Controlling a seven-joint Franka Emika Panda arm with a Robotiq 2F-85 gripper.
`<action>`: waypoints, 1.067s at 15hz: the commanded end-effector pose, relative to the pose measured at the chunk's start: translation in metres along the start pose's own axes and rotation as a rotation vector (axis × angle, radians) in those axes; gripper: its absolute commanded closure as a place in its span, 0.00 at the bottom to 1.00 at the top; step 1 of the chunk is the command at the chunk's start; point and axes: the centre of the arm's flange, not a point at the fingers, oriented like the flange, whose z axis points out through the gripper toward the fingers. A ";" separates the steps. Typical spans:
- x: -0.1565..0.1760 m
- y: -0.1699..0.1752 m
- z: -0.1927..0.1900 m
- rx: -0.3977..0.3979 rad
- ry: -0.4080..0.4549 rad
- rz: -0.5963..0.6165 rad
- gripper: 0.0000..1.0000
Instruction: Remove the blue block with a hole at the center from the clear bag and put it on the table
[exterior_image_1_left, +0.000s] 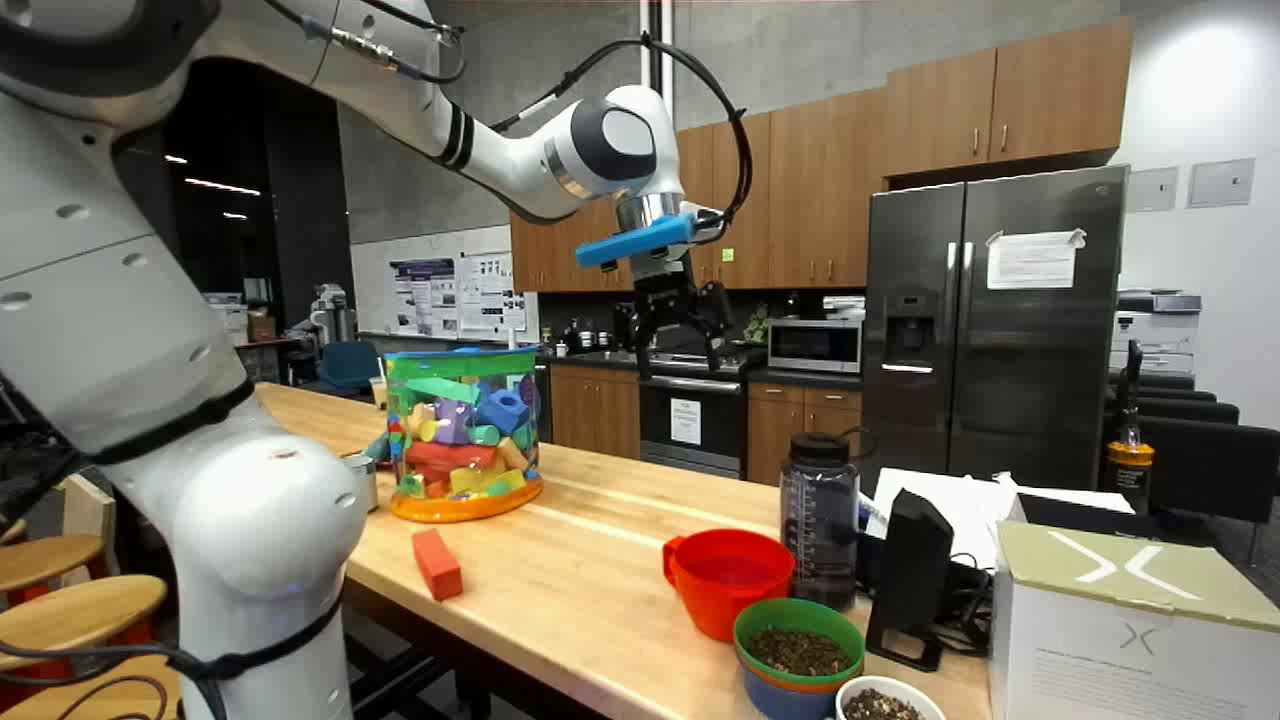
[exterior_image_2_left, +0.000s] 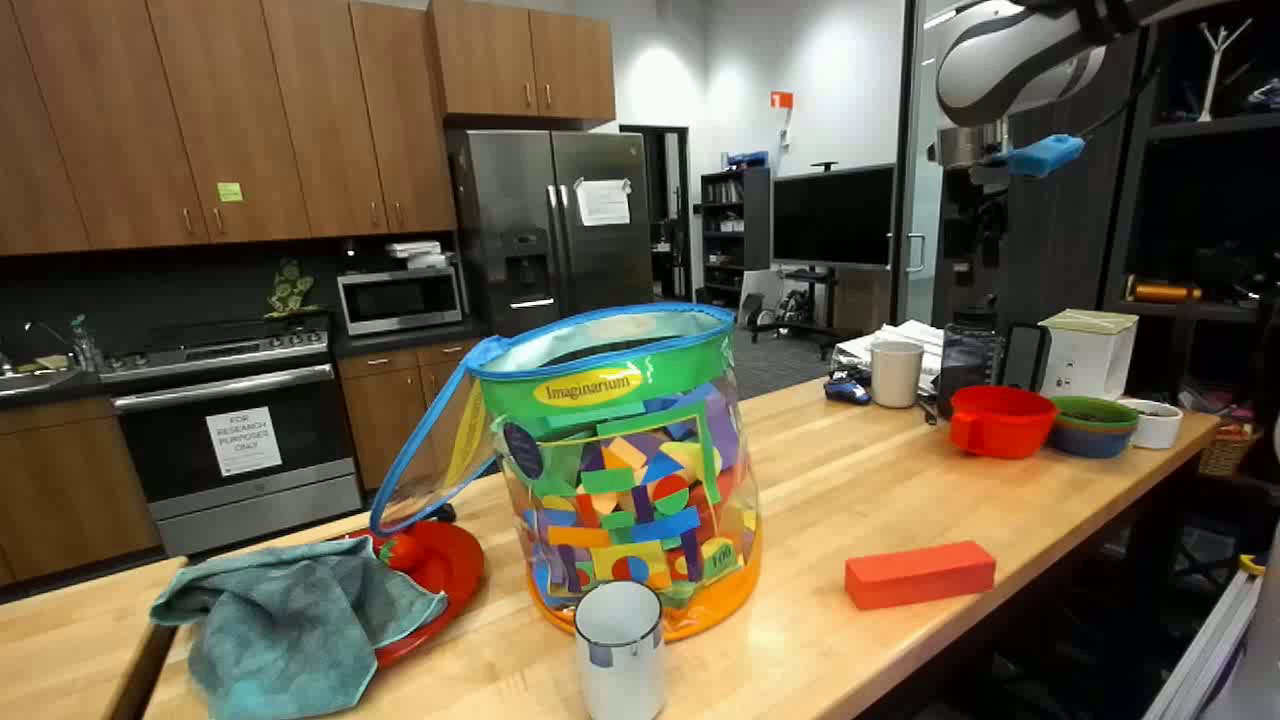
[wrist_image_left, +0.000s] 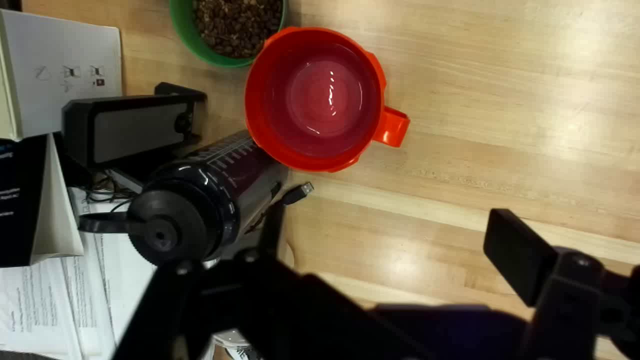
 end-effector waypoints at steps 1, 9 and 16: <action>0.000 0.000 0.000 0.000 0.001 0.001 0.00; 0.030 -0.024 -0.015 0.063 0.140 0.007 0.00; 0.081 -0.098 -0.049 0.113 0.276 -0.148 0.00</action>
